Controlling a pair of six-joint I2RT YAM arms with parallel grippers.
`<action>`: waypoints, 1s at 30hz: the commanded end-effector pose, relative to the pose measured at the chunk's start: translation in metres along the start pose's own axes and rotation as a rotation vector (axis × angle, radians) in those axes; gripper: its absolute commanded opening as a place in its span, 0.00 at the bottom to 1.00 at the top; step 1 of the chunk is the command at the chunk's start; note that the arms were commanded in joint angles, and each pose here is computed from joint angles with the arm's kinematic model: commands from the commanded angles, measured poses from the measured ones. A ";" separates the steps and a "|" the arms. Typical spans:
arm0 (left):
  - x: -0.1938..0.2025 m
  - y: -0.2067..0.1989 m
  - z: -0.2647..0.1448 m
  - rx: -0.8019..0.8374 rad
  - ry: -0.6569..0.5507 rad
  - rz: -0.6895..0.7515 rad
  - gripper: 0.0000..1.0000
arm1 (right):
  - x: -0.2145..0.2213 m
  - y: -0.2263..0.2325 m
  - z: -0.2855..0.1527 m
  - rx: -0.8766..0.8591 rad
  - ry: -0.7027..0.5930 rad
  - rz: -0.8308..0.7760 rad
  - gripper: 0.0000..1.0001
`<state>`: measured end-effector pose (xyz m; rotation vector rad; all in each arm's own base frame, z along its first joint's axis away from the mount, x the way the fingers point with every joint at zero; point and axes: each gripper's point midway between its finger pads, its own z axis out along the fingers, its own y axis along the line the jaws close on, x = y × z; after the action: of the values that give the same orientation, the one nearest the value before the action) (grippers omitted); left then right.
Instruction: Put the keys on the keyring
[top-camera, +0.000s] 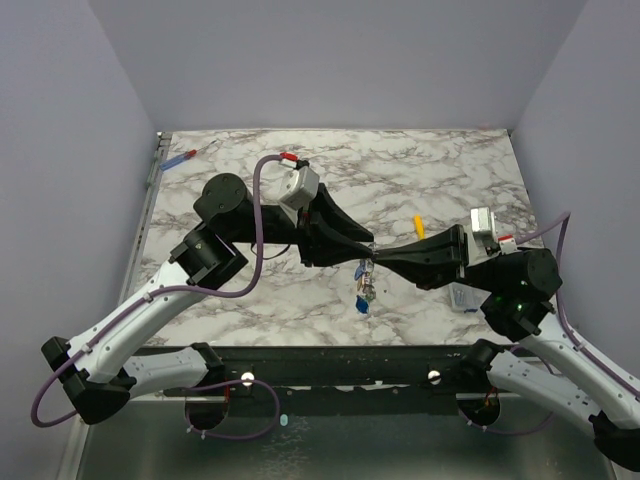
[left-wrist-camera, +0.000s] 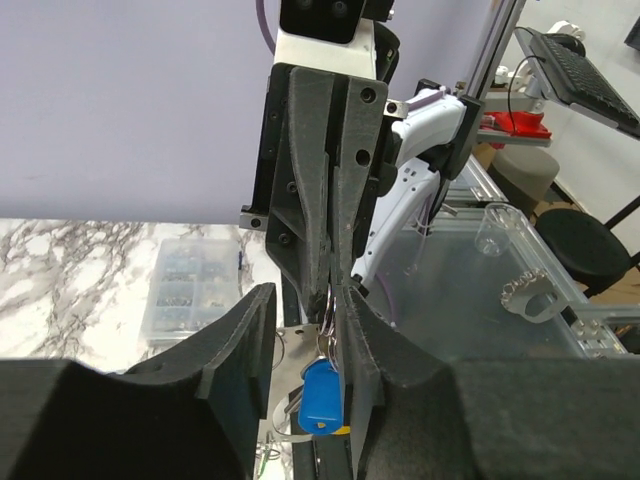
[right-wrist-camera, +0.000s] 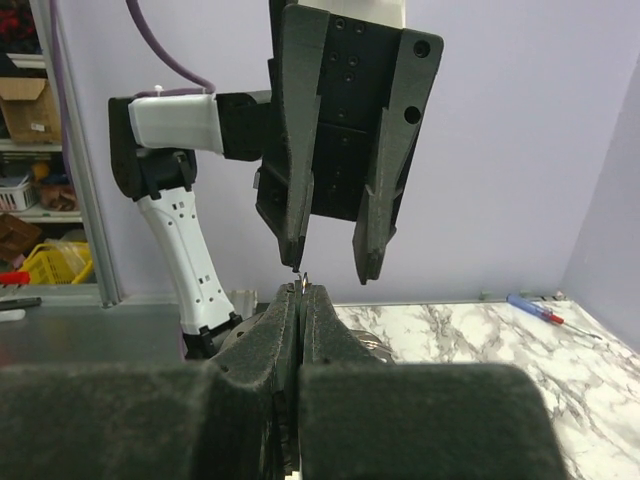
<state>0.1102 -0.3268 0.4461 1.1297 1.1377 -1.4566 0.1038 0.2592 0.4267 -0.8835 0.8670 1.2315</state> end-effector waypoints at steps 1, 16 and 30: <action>-0.004 -0.007 0.003 0.050 -0.023 0.002 0.33 | -0.032 0.009 0.004 -0.037 -0.091 -0.058 0.01; -0.003 -0.004 0.001 0.023 -0.033 -0.013 0.38 | -0.038 -0.005 0.000 0.055 -0.132 -0.089 0.01; -0.004 0.000 0.006 0.030 -0.060 -0.031 0.29 | -0.035 -0.005 0.002 0.045 -0.126 -0.077 0.01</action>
<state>0.1093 -0.3303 0.4487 1.0938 1.1177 -1.5165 0.1086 0.2534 0.4413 -0.8200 0.8276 1.2025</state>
